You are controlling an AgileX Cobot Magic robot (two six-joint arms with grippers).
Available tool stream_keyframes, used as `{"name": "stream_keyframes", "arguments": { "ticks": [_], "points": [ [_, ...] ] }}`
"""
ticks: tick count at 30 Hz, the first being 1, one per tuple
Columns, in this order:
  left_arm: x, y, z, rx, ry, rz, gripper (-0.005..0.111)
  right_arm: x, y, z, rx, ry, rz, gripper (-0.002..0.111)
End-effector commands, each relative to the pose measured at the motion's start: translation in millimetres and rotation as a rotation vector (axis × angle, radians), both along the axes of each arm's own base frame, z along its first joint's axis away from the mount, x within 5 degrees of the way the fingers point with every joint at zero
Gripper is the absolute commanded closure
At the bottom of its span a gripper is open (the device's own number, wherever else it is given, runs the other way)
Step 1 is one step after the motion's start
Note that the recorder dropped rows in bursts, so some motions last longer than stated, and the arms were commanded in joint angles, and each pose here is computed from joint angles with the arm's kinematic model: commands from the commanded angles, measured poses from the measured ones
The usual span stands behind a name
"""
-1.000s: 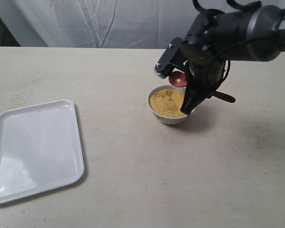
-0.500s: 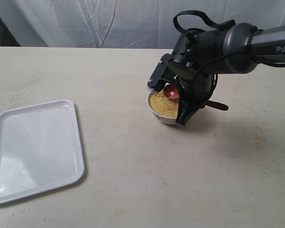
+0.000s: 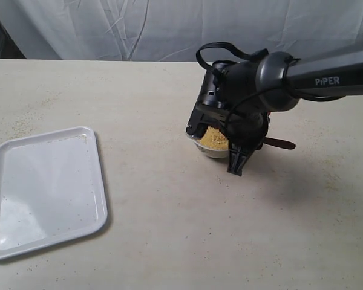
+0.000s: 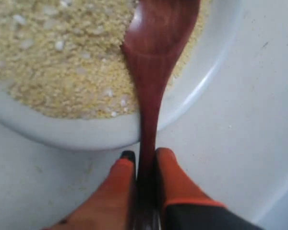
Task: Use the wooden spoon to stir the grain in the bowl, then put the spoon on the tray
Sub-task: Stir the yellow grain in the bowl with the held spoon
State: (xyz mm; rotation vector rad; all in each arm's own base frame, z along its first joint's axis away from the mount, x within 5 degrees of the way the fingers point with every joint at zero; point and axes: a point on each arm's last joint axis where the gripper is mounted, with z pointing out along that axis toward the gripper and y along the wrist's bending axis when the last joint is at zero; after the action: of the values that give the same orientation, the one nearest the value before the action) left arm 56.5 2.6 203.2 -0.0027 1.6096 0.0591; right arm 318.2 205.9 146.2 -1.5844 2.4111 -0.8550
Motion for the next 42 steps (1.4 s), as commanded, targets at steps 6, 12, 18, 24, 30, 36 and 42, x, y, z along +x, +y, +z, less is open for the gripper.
{"name": "stream_keyframes", "arguments": {
  "ticks": [6,12,18,24,30,36,42],
  "points": [
    [-0.2,-0.3,-1.4,-0.007,0.0,-0.005,0.106,-11.0,13.9,8.9,-0.014,-0.013,0.047,0.109],
    [-0.2,-0.3,-1.4,-0.007,0.0,-0.005,0.106,-12.5,9.1,27.4,-0.026,-0.048,0.038,0.109],
    [-0.2,-0.3,-1.4,-0.007,0.0,-0.005,0.106,-14.0,5.3,51.9,-0.005,-0.108,0.047,0.109],
    [-0.2,-0.3,-1.4,-0.007,0.0,-0.005,0.106,-14.1,-4.3,67.3,-0.098,-0.155,0.041,0.109],
    [-0.2,-0.3,-1.4,-0.007,0.0,-0.005,0.106,-12.2,-1.2,62.7,-0.07,-0.153,0.061,0.109],
    [-0.2,-0.3,-1.4,-0.007,0.0,-0.005,0.106,-8.4,2.8,39.1,-0.105,-0.108,0.071,0.109],
    [-0.2,-0.3,-1.4,-0.007,0.0,-0.005,0.106,-2.4,3.4,18.7,-0.179,-0.108,0.08,0.109]
  ]
}}
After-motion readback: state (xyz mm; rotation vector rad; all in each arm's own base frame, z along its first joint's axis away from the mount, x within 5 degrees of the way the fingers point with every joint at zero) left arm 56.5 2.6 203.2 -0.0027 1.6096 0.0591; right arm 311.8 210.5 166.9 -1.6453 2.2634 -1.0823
